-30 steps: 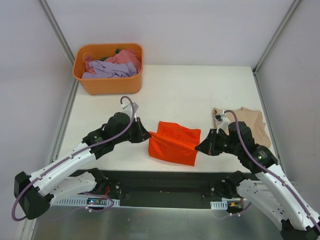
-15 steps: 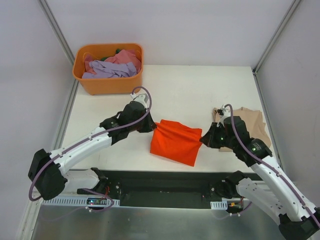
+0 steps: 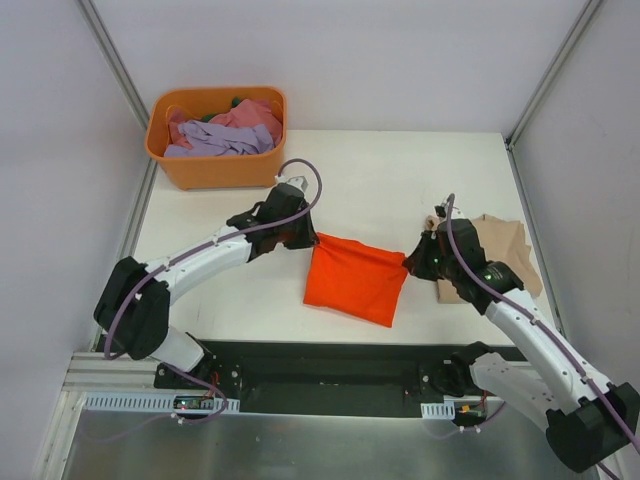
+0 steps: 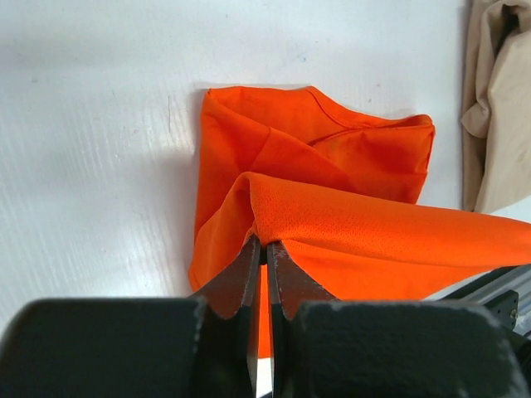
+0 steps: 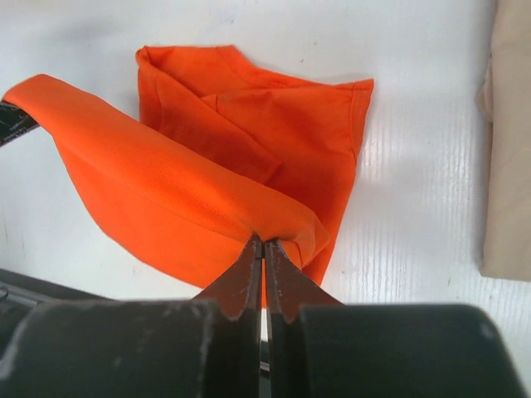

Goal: Fold and stack the t-shirts
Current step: Fold the long partially folded tshirt into a neat square

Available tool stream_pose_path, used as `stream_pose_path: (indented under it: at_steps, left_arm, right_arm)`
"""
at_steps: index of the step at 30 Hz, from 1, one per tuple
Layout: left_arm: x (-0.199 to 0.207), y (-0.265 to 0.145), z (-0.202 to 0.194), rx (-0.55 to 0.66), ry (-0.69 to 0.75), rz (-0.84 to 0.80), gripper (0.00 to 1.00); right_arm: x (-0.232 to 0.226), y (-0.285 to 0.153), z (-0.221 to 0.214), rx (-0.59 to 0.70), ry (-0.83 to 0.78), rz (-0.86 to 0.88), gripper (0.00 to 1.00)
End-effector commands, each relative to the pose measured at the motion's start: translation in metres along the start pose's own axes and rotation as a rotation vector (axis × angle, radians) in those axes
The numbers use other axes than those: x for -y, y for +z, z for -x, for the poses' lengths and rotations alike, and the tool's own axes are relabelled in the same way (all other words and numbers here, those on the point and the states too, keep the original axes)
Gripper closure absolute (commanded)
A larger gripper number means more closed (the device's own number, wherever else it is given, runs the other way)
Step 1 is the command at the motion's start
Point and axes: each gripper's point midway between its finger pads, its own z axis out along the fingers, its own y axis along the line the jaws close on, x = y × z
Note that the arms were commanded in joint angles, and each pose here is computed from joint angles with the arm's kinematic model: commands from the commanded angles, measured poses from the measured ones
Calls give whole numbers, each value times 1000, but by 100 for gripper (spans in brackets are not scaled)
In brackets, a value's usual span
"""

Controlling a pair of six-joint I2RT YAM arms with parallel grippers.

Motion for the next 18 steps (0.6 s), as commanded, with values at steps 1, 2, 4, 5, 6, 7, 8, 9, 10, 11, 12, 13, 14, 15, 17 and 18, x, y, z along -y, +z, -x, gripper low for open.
stream_pose_path:
  at_steps: [1,2,4,5,6,7,8,9,10,11,12,13,14,15,17,18]
  left_arm:
    - [-5,13,17,6,9,10,100]
    - [-6,18,17,-5,13,13,100]
    - [-6,26,17,-25,21,11,100]
    - [-8,32,15,-40,21,14,100]
    - [-8,35,15,-51,16,11,100]
    - [-9,39,14,-61,12,13,100]
    - [-11,43,16,-64,4,16,100]
    - [-13,46,16,-70,0,21,100]
    - [-14,49,18,-69,2,27,100]
    - [-19,55,17,-75,1,41,100]
    - [-20,59,19,-79,4,44,100]
    - [-20,65,17,-94,13,40,100]
    - [-18,69,18,-105,22,29,100]
    - [-17,75,17,-119,26,22,100]
    - [-19,85,15,-143,17,17,100]
    - [-22,89,14,-153,7,25,100]
  right_arm:
    - [12,12,20,67,6,-69,99]
    - [14,15,22,71,14,-81,99]
    - [17,19,25,84,19,-92,99]
    - [18,21,27,89,21,-101,99]
    - [21,24,27,89,24,-112,99]
    - [22,27,28,90,26,-120,99]
    - [23,30,28,84,27,-125,99]
    - [25,34,29,82,26,-130,99]
    - [28,38,30,83,28,-143,99]
    - [34,44,29,78,34,-177,99]
    - [39,50,29,81,39,-202,99]
    - [42,56,29,82,44,-217,99]
    - [43,62,31,91,43,-220,99]
    - [44,68,34,96,43,-220,99]
    - [46,80,36,94,38,-231,98]
    - [48,85,36,87,30,-238,98]
